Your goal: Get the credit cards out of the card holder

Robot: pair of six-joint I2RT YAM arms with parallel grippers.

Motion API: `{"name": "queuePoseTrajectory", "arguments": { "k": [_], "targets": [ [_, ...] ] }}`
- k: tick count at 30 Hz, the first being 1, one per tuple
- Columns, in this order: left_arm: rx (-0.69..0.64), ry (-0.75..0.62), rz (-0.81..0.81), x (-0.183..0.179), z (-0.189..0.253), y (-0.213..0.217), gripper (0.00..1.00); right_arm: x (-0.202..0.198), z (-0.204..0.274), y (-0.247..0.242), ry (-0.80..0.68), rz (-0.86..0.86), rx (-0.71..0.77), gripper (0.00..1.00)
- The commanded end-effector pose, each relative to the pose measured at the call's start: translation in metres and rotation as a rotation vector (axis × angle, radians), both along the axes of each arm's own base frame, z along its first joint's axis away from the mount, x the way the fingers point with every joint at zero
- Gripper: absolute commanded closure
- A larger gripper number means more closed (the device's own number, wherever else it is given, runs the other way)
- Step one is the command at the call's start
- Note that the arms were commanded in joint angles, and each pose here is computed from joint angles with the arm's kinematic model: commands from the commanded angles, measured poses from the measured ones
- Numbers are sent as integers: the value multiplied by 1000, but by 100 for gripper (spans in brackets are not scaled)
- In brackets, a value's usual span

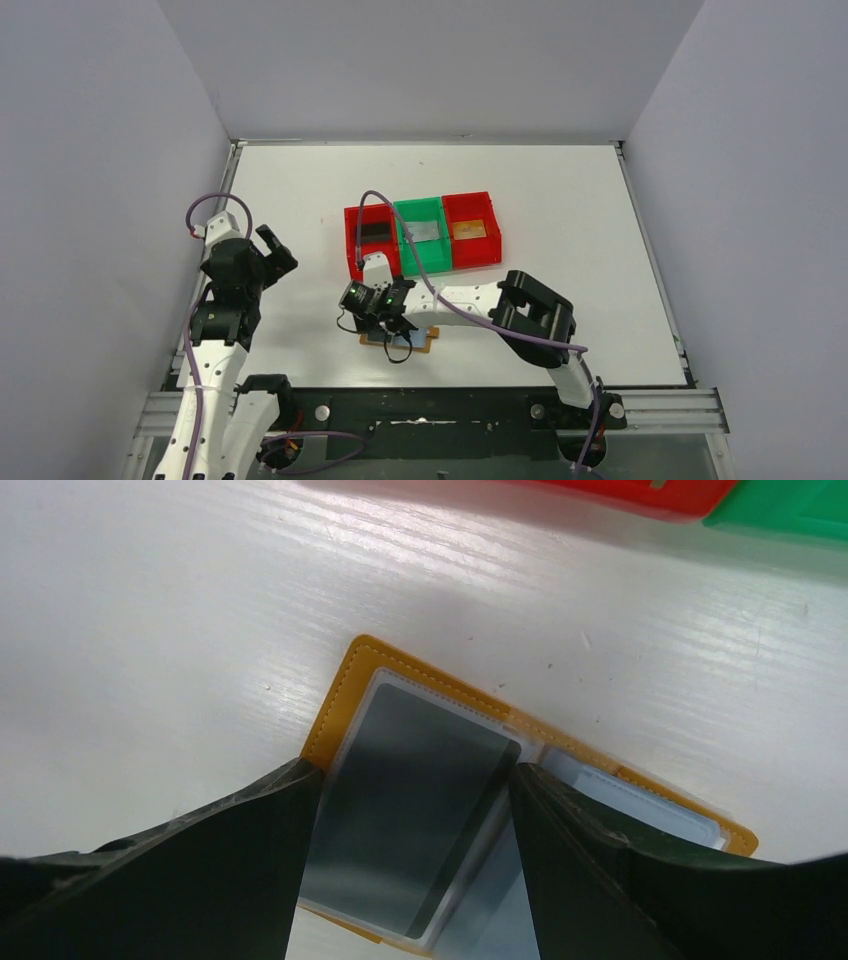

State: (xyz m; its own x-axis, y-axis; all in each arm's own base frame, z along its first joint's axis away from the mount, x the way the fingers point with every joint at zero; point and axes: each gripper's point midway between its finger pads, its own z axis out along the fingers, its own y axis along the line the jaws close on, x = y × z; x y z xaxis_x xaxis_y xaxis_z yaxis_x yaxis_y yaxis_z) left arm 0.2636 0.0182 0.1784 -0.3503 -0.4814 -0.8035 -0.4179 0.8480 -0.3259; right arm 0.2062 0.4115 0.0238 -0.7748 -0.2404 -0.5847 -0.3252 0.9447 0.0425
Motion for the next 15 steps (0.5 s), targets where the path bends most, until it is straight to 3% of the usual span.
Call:
{"name": "queuePoseTrajectory", "arguments": {
  "k": [1, 15],
  "targets": [
    [5, -32, -7, 3, 11, -1, 6, -2, -3, -9, -12, 2, -71, 32],
    [1, -27, -18, 4, 9, -2, 6, -1, 15, -1, -26, 12, 61, 55]
  ]
}}
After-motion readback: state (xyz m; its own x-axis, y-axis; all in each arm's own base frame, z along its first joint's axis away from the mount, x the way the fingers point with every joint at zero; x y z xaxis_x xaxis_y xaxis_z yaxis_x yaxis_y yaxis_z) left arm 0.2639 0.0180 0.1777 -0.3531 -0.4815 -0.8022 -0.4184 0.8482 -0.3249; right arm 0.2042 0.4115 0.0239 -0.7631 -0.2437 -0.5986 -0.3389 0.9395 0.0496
